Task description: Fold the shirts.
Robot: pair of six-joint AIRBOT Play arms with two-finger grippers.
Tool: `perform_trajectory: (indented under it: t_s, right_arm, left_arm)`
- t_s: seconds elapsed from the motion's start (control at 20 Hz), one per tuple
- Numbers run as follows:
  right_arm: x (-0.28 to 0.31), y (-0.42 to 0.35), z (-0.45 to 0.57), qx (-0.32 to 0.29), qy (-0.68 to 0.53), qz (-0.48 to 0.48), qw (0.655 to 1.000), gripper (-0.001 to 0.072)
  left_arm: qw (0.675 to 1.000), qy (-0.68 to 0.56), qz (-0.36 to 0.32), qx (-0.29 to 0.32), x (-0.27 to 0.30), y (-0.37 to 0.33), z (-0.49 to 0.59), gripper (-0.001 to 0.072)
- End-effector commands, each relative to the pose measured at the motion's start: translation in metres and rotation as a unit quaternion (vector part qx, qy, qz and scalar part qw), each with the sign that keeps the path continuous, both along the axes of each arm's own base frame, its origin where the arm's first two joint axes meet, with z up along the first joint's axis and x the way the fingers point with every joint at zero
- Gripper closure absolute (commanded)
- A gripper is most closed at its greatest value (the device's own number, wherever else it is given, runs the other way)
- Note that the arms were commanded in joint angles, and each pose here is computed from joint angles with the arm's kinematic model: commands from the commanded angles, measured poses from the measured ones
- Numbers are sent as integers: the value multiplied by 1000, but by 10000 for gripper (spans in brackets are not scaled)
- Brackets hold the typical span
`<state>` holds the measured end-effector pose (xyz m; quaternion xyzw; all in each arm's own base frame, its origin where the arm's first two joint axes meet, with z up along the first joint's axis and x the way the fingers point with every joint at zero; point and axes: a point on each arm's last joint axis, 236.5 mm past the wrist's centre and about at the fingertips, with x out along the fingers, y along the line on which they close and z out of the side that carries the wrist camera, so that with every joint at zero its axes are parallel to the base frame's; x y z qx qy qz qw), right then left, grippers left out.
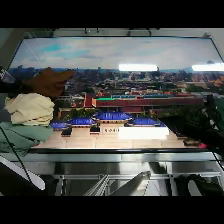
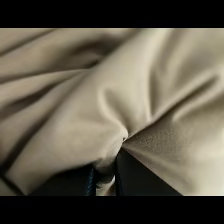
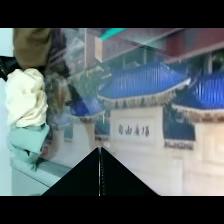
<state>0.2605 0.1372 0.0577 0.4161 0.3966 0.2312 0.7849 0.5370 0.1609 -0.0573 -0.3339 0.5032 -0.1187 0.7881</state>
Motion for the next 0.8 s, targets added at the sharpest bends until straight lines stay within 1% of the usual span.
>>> perform_trajectory:
  t_s: [0.0, 0.05, 0.1, 0.15, 0.2, 0.3, 0.35, 0.45, 0.5, 0.55, 0.6, 0.65, 0.7, 0.75]
  right_arm:
    - [2, 2, 5, 11, -7, -1, 1000, 693]
    - [1, 2, 6, 2, -18, 7, 1000, 694]
    - [0, 3, 5, -4, -26, 16, 1000, 693]
    - [-2, 5, 6, -9, -32, 25, 999, 693]
    - [-4, 7, 6, -10, -33, 32, 999, 693]
    - [-5, 7, 6, -15, -40, 38, 998, 692]
    - [-5, 7, 5, -20, -46, 41, 998, 687]
    - [-4, 6, 5, -29, -57, 46, 997, 682]
    - [-4, 6, 5, -34, -60, 49, 996, 618]
    - [-5, 6, 3, -37, -59, 51, 996, 445]
    - [-7, 7, 3, -37, -57, 55, 996, 410]
    - [-9, 8, 3, -36, -56, 60, 996, 409]
    - [-10, 9, 3, -34, -55, 63, 996, 402]
    - [-12, 10, 3, -33, -54, 66, 996, 246]
  left_arm:
    - [957, -199, -77, -199, 25, -95, 166, 682]
    - [920, -264, -122, -263, 11, -129, 233, 682]
    - [891, -304, -153, -299, -4, -154, 279, 682]
    - [866, -331, -186, -325, -22, -183, 320, 682]
    - [856, -340, -219, -323, -39, -214, 345, 682]
    - [855, -322, -292, -283, -74, -274, 359, 684]
    - [860, -297, -333, -246, -92, -307, 351, 684]
    - [878, -241, -382, -160, -111, -355, 318, 684]
    - [884, -218, -395, -123, -117, -374, 302, 684]
    - [886, -195, -411, -93, -123, -393, 286, 684]
    - [883, -176, -429, -76, -133, -411, 274, 684]
    - [877, -157, -450, -61, -144, -427, 262, 682]
    - [869, -143, -472, -41, -155, -438, 250, 616]
    - [864, -130, -486, -9, -161, -443, 236, 307]
